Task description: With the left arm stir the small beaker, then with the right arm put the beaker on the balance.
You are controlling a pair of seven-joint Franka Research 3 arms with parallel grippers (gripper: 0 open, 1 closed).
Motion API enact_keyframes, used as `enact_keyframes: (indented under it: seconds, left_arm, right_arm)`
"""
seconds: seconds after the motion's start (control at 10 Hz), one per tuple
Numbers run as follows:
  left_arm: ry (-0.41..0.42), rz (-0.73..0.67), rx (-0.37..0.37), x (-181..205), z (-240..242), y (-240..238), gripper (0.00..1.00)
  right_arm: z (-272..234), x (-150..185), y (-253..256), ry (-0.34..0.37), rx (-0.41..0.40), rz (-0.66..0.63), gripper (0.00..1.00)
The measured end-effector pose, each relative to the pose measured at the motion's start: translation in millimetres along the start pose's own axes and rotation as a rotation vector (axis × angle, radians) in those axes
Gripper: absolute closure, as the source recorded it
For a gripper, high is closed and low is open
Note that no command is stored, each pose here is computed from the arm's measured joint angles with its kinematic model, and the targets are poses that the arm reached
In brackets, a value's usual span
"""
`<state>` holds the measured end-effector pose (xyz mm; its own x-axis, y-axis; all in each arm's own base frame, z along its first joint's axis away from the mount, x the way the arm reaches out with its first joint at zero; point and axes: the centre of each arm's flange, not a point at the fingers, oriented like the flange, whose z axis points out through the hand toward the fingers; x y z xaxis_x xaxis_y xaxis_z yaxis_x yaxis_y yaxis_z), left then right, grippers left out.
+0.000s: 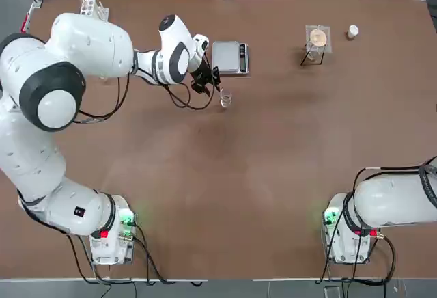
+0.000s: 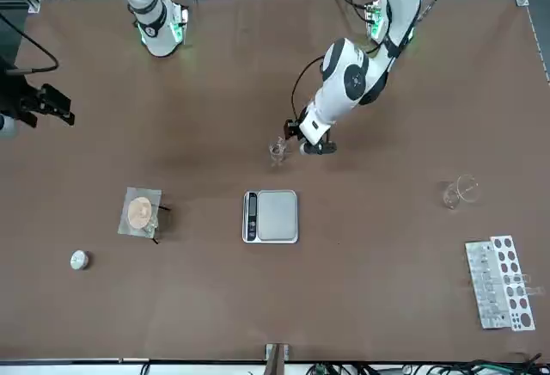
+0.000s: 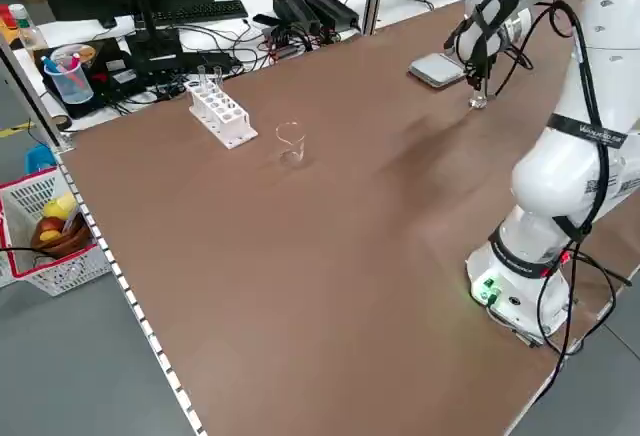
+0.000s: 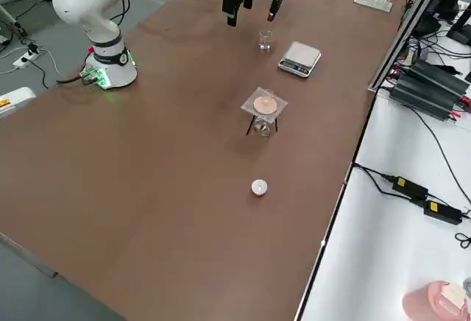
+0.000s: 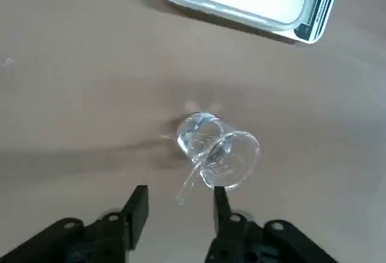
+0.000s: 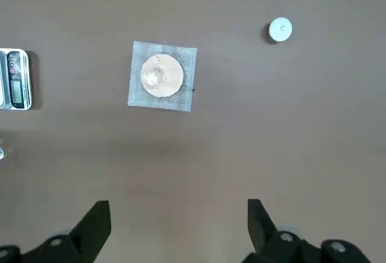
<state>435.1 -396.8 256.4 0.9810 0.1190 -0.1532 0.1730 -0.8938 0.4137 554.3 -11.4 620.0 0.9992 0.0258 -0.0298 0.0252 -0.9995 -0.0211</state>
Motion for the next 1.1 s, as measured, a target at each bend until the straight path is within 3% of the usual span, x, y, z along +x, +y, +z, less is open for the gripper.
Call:
enact_keyframes:
  seconds: [0.7, 1.1]
  left_arm:
    - [0.001, 0.001, -0.003, 0.4, 1.0, 1.3, 0.62]
    - [0.004, 0.001, -0.01, 2.9, -0.2, 4.5, 0.62]
  right_arm:
    - [0.0, 0.0, 0.7, 0.0, 0.0, 0.001, 0.0]
    - [-0.1, -0.3, 5.1, 0.0, 0.0, 0.009, 0.0]
